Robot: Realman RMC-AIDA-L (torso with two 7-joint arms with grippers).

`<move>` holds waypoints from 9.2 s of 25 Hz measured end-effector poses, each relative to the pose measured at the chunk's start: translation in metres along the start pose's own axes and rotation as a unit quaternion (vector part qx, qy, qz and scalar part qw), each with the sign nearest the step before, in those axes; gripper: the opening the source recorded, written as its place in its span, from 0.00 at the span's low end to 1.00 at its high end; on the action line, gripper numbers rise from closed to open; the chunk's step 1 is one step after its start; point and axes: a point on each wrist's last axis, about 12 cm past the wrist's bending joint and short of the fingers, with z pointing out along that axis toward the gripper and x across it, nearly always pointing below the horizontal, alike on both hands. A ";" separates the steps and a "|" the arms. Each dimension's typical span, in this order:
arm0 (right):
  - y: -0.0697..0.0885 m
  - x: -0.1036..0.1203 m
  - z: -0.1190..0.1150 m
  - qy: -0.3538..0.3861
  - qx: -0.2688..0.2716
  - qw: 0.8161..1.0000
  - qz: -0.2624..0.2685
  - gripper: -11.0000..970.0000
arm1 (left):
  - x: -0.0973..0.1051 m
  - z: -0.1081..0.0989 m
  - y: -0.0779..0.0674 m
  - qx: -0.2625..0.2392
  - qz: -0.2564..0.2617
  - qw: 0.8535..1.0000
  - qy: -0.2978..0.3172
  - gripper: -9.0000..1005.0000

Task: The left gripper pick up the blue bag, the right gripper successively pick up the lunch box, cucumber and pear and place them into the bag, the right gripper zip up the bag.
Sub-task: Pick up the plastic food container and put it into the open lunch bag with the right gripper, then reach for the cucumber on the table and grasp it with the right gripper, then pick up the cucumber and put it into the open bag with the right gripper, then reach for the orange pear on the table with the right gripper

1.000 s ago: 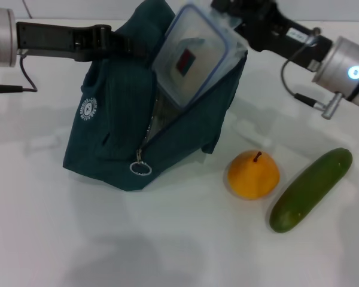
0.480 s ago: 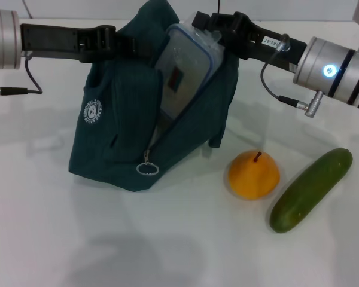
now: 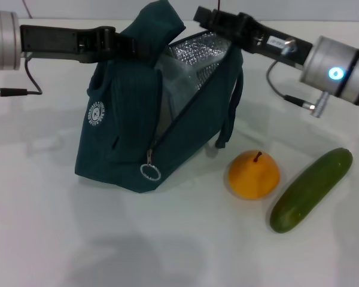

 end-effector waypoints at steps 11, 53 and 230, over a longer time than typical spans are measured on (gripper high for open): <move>-0.011 -0.024 -0.101 -0.077 0.005 0.991 -0.109 0.54 | 0.005 -0.008 0.006 -0.013 -0.005 1.000 -0.006 0.06; 0.090 -0.051 -0.040 0.634 -0.082 0.491 -0.592 0.85 | 0.016 -0.011 0.007 0.009 -0.011 0.999 -0.042 0.06; -0.014 0.066 -0.137 0.115 0.005 0.919 -0.377 0.75 | 0.017 -0.006 0.010 0.018 -0.002 0.999 -0.048 0.09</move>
